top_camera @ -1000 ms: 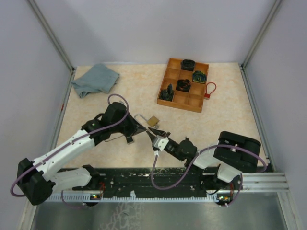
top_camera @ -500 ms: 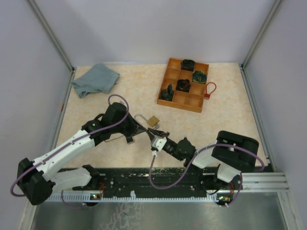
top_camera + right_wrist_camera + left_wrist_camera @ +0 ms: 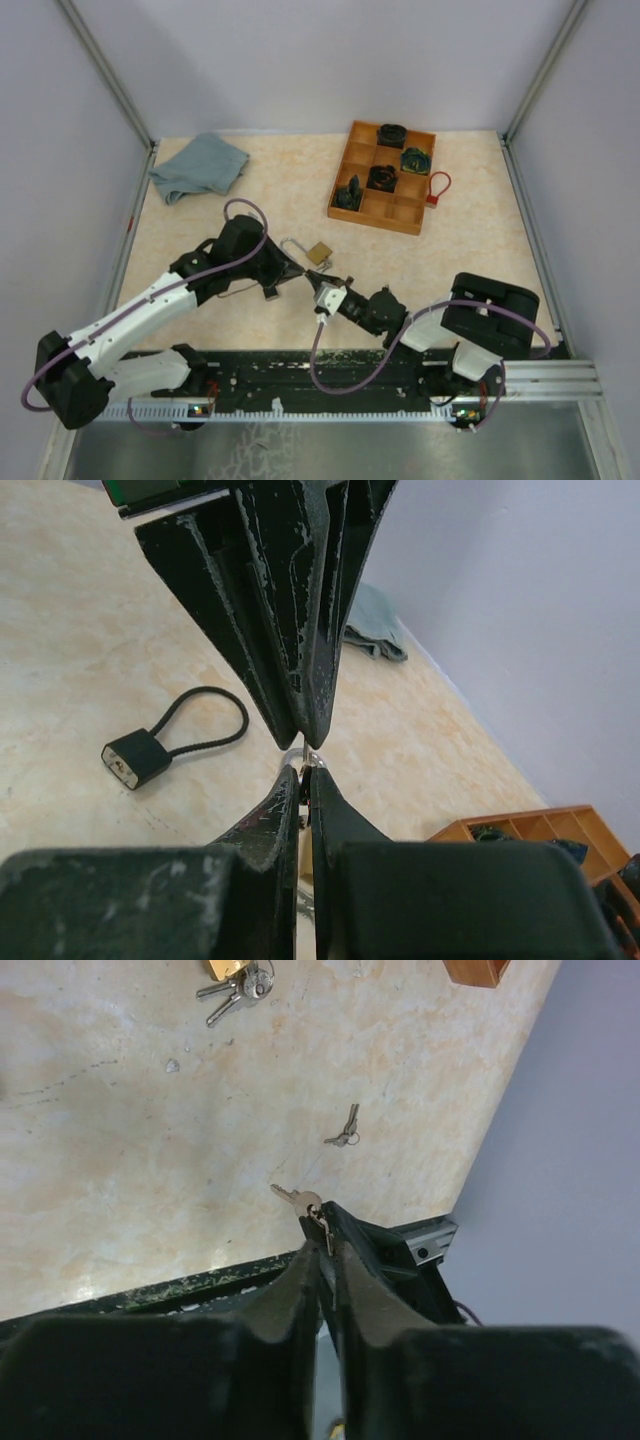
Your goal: Unlock with the key
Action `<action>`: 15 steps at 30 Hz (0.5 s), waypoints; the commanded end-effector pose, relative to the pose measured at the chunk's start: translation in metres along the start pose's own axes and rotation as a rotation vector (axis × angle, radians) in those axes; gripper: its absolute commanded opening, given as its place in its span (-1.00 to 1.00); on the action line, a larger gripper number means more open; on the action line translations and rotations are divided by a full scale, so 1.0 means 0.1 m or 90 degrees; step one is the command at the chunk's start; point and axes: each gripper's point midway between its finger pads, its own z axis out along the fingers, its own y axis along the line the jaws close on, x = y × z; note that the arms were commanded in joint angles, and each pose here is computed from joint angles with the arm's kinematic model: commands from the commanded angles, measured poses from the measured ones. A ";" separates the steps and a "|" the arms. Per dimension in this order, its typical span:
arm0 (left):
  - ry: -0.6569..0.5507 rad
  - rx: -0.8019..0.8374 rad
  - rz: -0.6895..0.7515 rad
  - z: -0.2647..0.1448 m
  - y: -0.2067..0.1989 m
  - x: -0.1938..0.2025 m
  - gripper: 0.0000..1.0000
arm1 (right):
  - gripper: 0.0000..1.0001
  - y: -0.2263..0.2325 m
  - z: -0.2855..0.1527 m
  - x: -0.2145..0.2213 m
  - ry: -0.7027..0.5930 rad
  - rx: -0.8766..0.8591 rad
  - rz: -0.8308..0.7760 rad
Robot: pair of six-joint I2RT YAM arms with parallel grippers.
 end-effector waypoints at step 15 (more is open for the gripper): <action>-0.117 -0.110 0.169 -0.15 0.54 -0.30 0.62 | -1.00 -0.02 -0.13 -0.23 0.086 -0.073 0.379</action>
